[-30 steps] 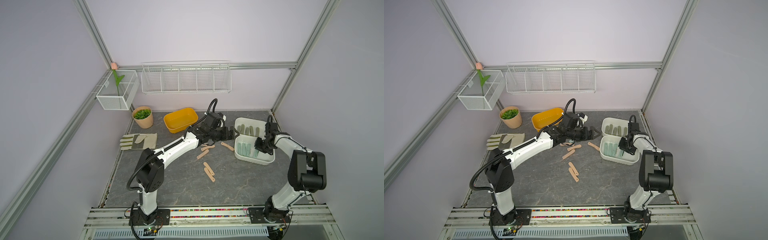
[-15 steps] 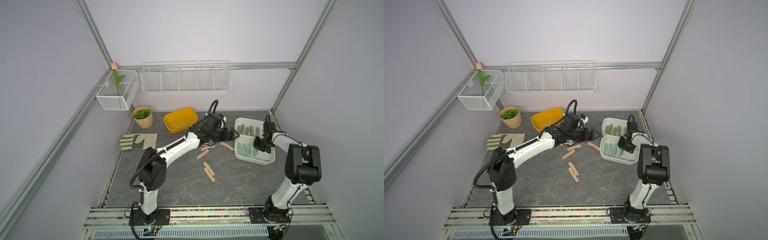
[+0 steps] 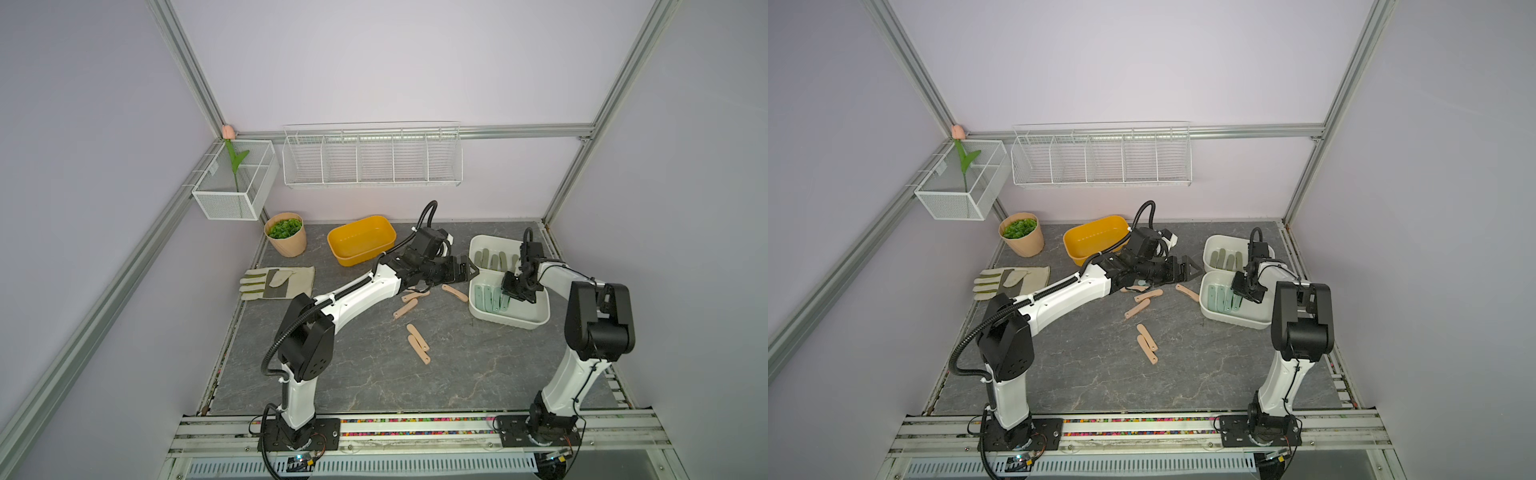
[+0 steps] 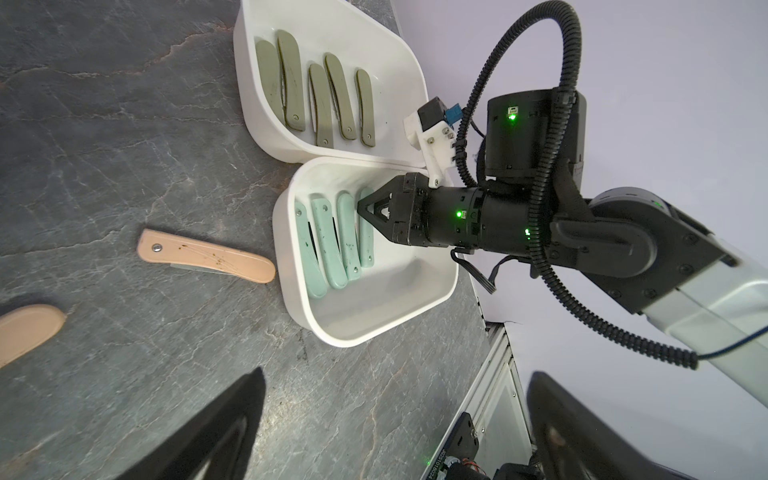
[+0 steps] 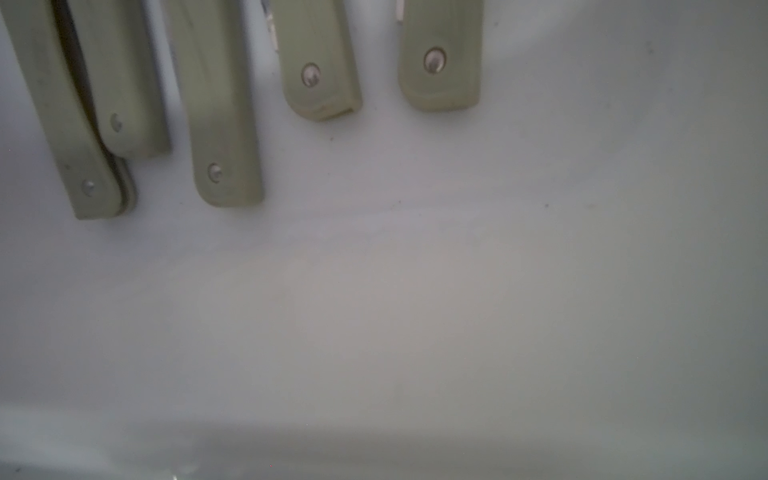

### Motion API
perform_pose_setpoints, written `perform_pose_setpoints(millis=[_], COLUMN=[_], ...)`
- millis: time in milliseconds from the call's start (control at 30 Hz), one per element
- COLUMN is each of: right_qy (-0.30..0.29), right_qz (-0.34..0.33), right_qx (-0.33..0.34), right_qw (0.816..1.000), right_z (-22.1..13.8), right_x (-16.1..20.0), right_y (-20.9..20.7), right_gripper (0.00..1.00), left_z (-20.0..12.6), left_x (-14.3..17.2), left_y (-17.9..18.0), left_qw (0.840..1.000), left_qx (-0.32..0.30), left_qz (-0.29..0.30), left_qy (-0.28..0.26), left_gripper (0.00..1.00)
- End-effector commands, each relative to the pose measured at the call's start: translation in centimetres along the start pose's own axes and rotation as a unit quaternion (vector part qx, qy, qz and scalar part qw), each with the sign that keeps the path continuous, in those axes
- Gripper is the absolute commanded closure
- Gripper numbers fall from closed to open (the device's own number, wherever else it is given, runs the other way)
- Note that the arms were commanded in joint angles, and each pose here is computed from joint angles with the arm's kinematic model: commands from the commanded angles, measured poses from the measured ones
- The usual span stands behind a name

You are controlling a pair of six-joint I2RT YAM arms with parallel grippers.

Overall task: Place the fruit knives into the storage box by color
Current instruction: Place the fruit knife in the storage box.

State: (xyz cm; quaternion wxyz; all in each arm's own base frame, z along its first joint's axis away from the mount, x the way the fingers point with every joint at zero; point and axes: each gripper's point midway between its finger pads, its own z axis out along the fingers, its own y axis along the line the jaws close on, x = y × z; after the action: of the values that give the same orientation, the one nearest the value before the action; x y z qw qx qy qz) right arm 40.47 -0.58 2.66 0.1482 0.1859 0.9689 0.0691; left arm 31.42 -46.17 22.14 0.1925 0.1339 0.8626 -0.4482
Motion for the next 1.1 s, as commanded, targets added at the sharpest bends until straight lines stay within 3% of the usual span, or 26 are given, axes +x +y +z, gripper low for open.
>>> perform_pose_setpoints(millis=[0, 433, 667, 833, 1067], right_qy=[0.000, -0.027, -0.056, -0.078, -0.090], right_qz=[-0.011, -0.004, 0.000, -0.024, -0.061], right_qx=[-0.004, -0.010, -0.037, -0.059, -0.105], right_qw=[1.000, 1.000, 0.998, 0.995, 0.988], right_z=[0.6, -3.1, -6.8, -10.0, -13.1], right_x=[-0.3, -0.6, -0.6, -0.5, -0.4], right_y=[0.5, 0.9, 2.3, 5.4, 12.2], right_gripper=[0.70, 0.51, 0.29, 0.23, 0.22], left_z=[0.1, -0.5, -1.2, -2.5, -5.6], left_x=[-0.7, -0.3, 0.1, 0.1, -0.4], left_y=[-0.9, -0.7, -0.1, 1.1, 4.0], left_qw=[1.000, 1.000, 1.000, 1.000, 0.998], left_qx=[0.009, 0.006, -0.001, -0.013, -0.033], left_qz=[0.006, 0.007, 0.007, 0.003, -0.017], left_qy=[-0.004, -0.007, -0.010, -0.022, -0.049], left_gripper=[0.01, 0.01, 0.01, 0.01, 0.01])
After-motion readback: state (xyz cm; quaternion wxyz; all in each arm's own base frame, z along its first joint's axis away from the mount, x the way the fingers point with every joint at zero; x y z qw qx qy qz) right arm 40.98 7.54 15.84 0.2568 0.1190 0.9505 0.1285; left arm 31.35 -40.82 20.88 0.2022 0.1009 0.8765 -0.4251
